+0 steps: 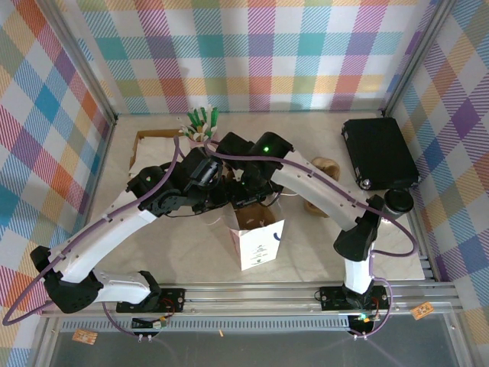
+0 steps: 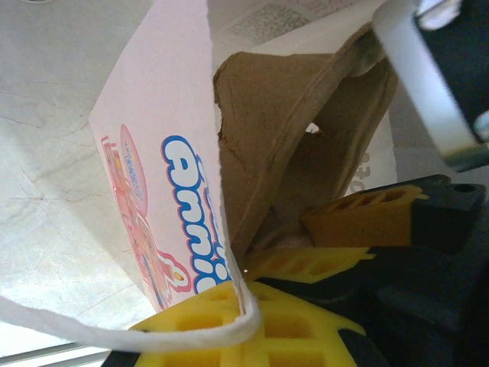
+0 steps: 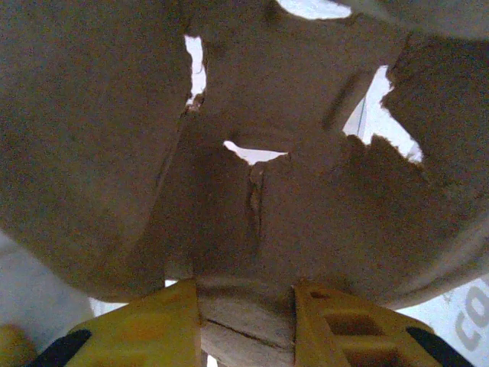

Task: Pack the takeout coffee

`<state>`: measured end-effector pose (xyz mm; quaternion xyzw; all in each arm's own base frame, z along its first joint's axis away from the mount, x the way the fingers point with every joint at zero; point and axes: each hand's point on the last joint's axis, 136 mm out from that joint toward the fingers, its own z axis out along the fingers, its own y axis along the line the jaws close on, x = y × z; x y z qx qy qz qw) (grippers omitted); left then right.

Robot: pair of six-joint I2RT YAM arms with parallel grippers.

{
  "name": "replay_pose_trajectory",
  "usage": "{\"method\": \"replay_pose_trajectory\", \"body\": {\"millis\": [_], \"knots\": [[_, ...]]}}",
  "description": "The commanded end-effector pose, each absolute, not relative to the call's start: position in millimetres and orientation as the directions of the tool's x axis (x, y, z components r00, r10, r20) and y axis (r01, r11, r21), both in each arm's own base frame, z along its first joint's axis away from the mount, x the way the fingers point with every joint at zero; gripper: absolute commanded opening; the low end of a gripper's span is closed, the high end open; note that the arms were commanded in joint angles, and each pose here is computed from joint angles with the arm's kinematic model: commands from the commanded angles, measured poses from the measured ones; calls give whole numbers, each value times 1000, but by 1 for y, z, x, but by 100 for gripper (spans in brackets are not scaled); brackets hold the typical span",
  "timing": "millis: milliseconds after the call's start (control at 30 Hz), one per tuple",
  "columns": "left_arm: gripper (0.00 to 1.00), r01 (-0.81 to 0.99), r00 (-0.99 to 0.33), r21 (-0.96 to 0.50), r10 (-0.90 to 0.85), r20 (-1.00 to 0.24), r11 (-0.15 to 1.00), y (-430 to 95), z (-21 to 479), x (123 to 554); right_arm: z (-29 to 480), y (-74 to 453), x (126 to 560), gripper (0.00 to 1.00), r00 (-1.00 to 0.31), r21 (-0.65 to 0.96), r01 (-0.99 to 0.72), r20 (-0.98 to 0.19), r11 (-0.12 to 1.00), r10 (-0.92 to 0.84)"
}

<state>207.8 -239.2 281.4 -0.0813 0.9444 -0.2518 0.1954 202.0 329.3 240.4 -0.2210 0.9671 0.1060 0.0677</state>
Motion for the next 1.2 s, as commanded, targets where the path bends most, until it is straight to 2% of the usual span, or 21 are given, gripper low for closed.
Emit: {"method": "replay_pose_trajectory", "body": {"millis": [0, 767, 1167], "knots": [[0, -4, -889, -579, -269, -371, 815, -253, 299, 213, 230, 343, 191, 32, -903, 220, -430, -135, 876, -409], [0, 32, -884, -603, -259, -389, 797, -235, 300, 196, 181, 334, 192, 32, -905, 163, -424, -99, 891, -413], [0, -39, -884, -544, -283, -372, 838, -207, 279, 184, 157, 335, 191, 32, -902, 170, -432, -96, 886, -422]]}}
